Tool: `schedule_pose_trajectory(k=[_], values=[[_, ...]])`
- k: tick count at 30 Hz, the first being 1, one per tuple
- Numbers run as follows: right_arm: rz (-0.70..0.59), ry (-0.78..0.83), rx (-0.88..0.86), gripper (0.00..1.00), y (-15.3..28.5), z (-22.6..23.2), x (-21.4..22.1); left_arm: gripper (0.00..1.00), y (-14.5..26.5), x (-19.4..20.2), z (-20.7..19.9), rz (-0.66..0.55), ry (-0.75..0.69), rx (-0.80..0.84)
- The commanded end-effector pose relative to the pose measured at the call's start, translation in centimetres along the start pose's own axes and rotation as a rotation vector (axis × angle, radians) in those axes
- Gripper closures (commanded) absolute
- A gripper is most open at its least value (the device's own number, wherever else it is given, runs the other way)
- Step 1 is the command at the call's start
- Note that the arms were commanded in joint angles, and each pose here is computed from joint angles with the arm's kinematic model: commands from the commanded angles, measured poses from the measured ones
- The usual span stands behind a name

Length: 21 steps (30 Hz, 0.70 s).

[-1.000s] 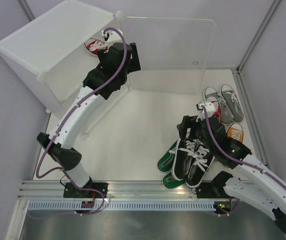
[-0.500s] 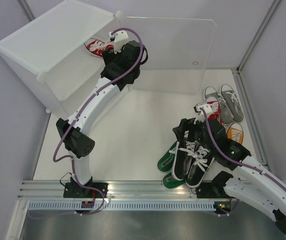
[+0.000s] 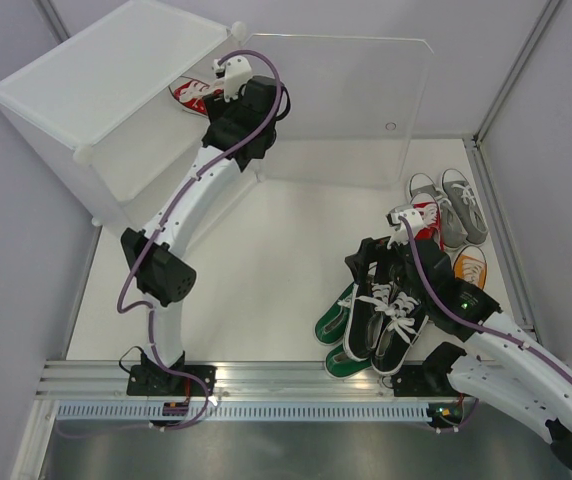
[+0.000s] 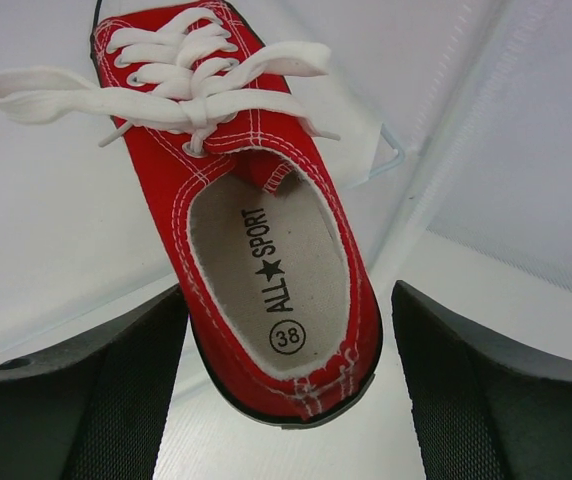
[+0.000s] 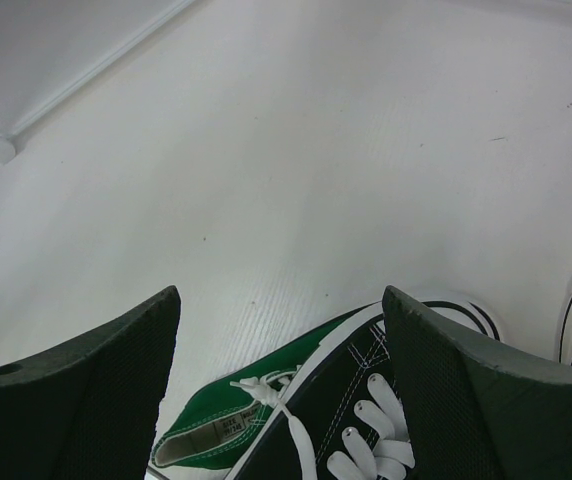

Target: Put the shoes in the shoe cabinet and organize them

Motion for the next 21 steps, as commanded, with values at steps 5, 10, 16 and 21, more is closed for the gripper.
schedule_pose_trajectory(k=[5, 10, 16, 21], values=[[-0.039, 0.008, 0.005, 0.15, -0.1, -0.1, -0.7, 0.17, -0.8, -1.0, -0.7, -0.007, 0.062, 0.031], [-0.042, 0.007, 0.014, 0.15, 0.0, -0.3, -0.7, 0.42, -0.9, -2.2, -1.0, -0.023, 0.068, 0.05], [-0.039, 0.009, 0.017, 0.15, 0.0, -0.3, -0.7, 0.65, -1.5, -4.3, -1.1, -0.071, 0.073, 0.074], [-0.033, 0.011, 0.024, 0.15, -0.3, -0.4, -0.4, 0.67, -2.6, -5.8, -1.5, -0.137, 0.046, 0.101]])
Point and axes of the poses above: each gripper's point midway between its finger pads, its own y axis back along the fingers, its own z axis along the line the jaws close on, x = y × z, the point moved 3 cm from there along y, back along the fingers, and after that the axes turned 13 degrees about y, right-handed, at the moved point
